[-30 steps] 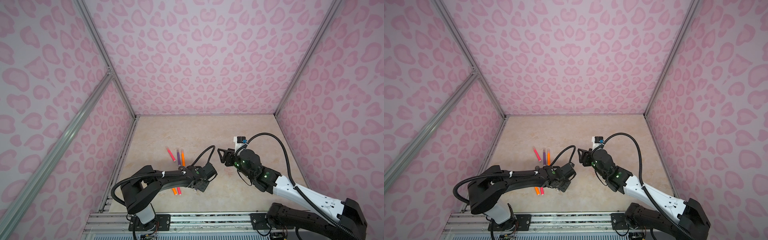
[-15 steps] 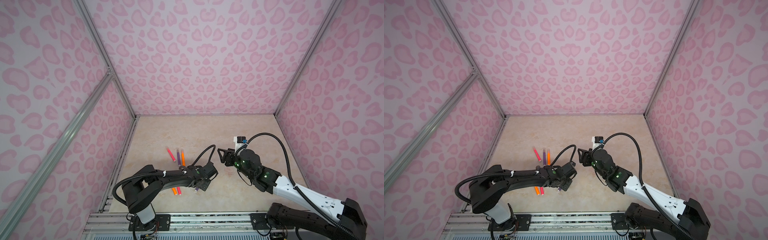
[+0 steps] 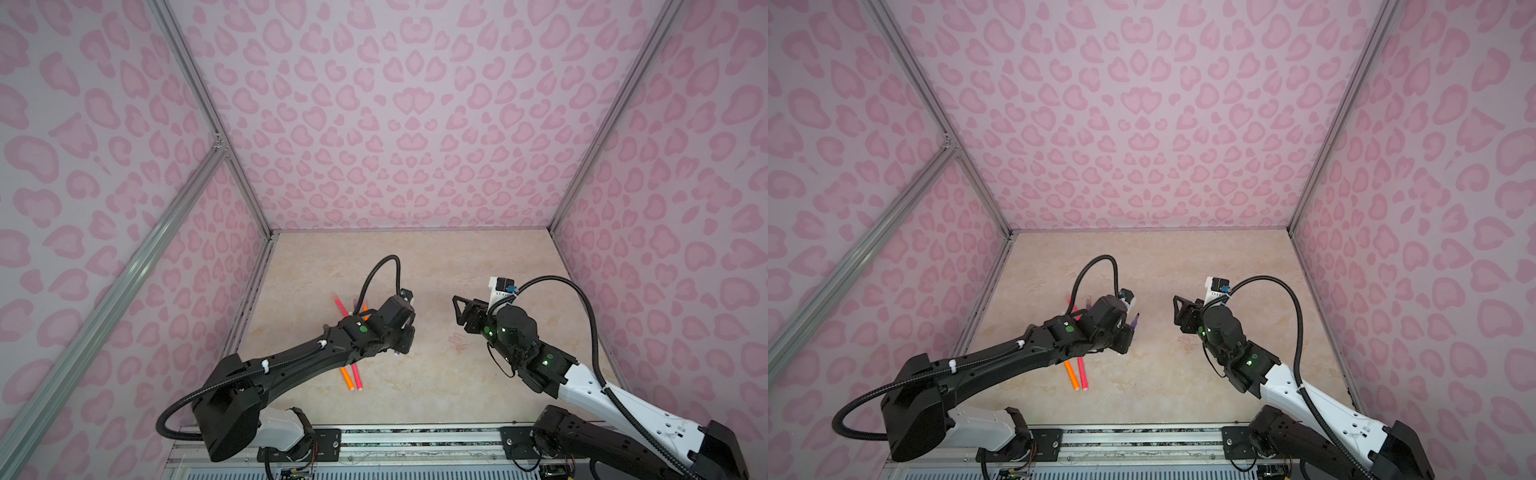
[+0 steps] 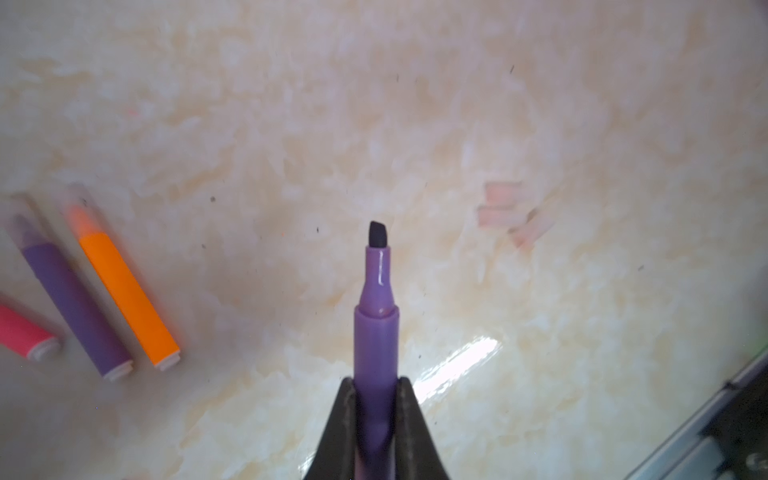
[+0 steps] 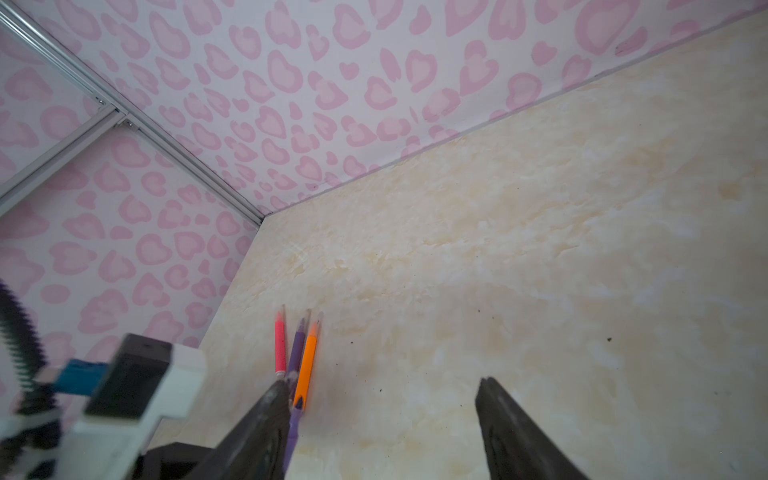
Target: Insert the pens into the pen caps
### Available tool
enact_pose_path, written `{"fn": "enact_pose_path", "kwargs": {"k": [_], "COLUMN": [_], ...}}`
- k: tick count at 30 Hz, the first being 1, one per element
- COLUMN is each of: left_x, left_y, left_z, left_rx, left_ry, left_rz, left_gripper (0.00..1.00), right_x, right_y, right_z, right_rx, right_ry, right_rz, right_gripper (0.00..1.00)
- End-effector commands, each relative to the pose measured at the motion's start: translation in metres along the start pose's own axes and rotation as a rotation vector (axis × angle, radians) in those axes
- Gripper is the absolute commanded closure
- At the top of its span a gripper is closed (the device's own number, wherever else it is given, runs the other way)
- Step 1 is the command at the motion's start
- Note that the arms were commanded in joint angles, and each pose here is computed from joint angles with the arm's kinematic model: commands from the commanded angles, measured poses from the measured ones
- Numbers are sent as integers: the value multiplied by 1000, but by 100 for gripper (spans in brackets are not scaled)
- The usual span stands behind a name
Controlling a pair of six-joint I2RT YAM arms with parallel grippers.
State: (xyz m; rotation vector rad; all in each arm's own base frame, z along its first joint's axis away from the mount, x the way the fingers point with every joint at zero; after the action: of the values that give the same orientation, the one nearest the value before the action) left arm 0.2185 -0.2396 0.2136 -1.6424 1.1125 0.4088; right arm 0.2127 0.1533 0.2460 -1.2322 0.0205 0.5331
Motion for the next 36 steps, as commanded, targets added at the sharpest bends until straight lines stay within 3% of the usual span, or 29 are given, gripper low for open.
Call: {"fn": "enact_pose_path", "kwargs": {"k": [1, 7, 10, 15, 19, 29, 36], "left_x": [-17, 5, 5, -4, -3, -18, -19], "left_y": [-33, -23, -12, -8, -9, -1, 4], "left_z": [-18, -12, -9, -10, -14, -29, -38], "left_rx": [-114, -52, -1, 45, 61, 139, 182], "left_ry": [231, 353, 382, 398, 393, 479, 474], "left_rz": [-125, -261, -258, -279, -263, -266, -263], "left_gripper": [97, 97, 97, 97, 97, 97, 97], "right_x": [-1, 4, 10, 26, 29, 32, 34], "right_y": [-5, -3, 4, 20, 25, 29, 31], "right_z": [5, 20, 26, 49, 70, 69, 72], "right_rx": [36, 36, 38, 12, -85, -60, -52], "right_ry": [-69, -199, -246, -317, -319, -302, -323], "right_rz": [-42, -11, 39, 137, 178, 174, 206], "right_gripper": [29, 29, 29, 40, 39, 45, 58]}}
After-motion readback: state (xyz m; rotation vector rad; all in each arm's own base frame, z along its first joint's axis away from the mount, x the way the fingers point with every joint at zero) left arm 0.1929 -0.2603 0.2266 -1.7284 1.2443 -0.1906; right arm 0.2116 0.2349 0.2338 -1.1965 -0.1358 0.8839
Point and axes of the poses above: each gripper's point midway between its finger pads, its own x axis out along the fingers, its own z axis along the line the jaws close on, y = z × x, the point moved 8 cm from there along -x, back along the fingers, and after that the axes turned 14 degrees about -x, right-handed, at the moved point
